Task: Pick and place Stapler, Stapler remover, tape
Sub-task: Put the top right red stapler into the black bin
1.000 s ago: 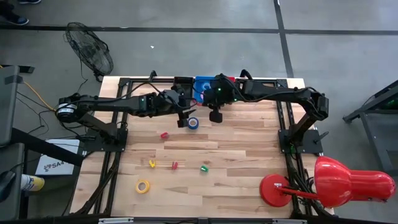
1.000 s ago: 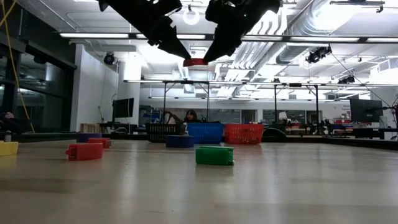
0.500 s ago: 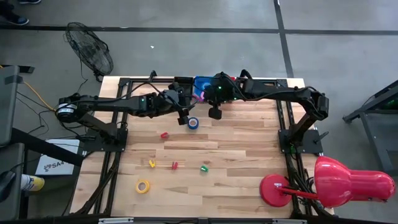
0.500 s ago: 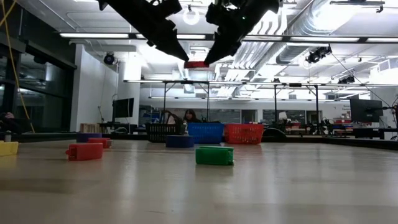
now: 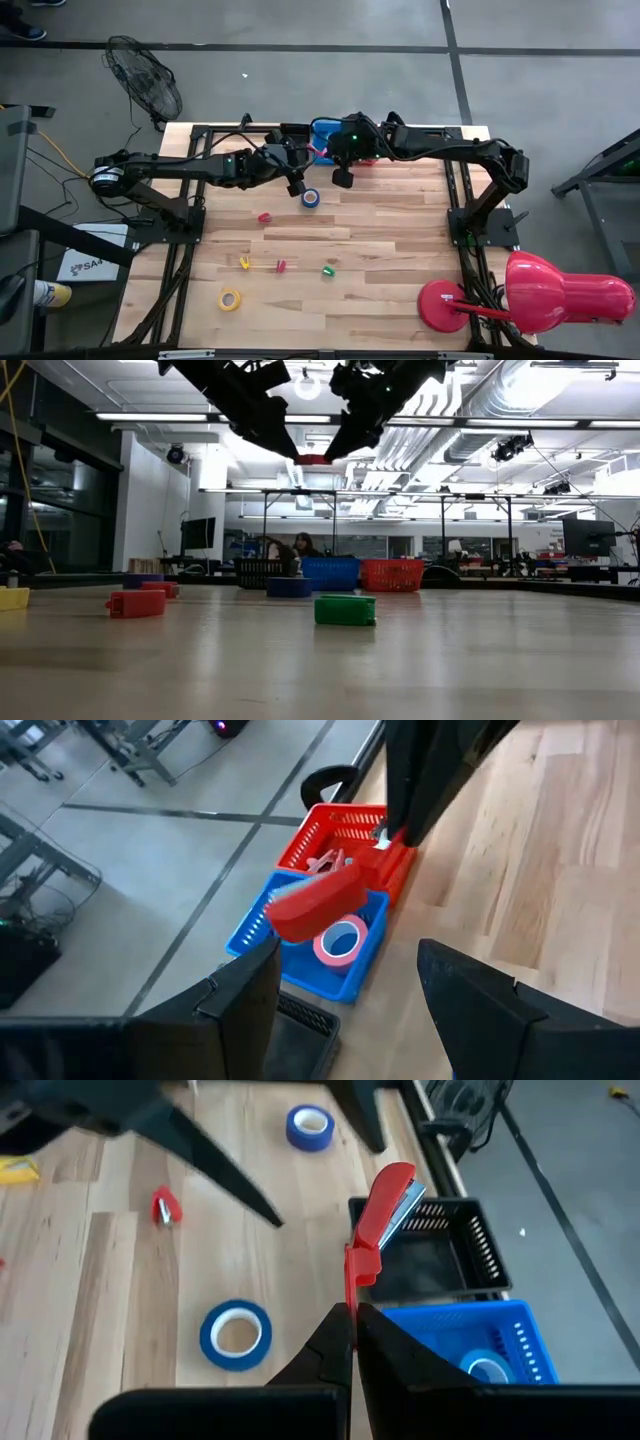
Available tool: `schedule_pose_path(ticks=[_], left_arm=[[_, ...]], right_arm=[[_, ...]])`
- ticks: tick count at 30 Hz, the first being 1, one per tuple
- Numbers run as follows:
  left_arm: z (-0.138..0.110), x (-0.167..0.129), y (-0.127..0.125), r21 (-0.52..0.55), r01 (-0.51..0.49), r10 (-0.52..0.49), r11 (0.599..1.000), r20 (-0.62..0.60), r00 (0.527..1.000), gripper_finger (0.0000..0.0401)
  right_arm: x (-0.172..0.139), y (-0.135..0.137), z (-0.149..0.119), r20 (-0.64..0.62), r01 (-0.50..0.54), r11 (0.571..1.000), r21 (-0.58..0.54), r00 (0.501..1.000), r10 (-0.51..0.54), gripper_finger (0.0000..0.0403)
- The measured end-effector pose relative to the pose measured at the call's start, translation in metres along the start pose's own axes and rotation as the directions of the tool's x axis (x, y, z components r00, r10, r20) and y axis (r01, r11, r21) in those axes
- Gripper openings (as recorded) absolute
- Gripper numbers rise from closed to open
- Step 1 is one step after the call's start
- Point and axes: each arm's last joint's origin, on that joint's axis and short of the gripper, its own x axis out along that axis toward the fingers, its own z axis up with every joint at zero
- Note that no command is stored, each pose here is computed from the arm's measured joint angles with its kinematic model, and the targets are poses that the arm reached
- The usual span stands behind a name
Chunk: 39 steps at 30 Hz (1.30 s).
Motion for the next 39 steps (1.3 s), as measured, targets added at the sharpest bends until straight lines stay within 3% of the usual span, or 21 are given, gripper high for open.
schedule_pose_path(ticks=[17,24,39], left_arm=[[0.0033,0.0000,0.0008,-0.041,-0.008,0.009,0.999,0.031,0.999,0.0232],[0.0034,-0.0001,0.0006,-0.041,-0.006,0.007,0.999,0.032,0.999,0.0232],[0.0071,-0.0002,0.0013,-0.056,-0.007,0.011,0.998,0.068,0.998,0.0232]], right_arm=[[-0.0071,0.0007,0.0085,0.079,-0.008,1.000,-0.010,0.997,0.008,0.0000],[-0.0073,-0.0050,0.0069,0.050,0.106,0.994,0.023,0.993,-0.107,0.0000],[-0.0072,-0.0016,0.0082,0.077,0.007,1.000,0.003,0.997,-0.008,0.0000]])
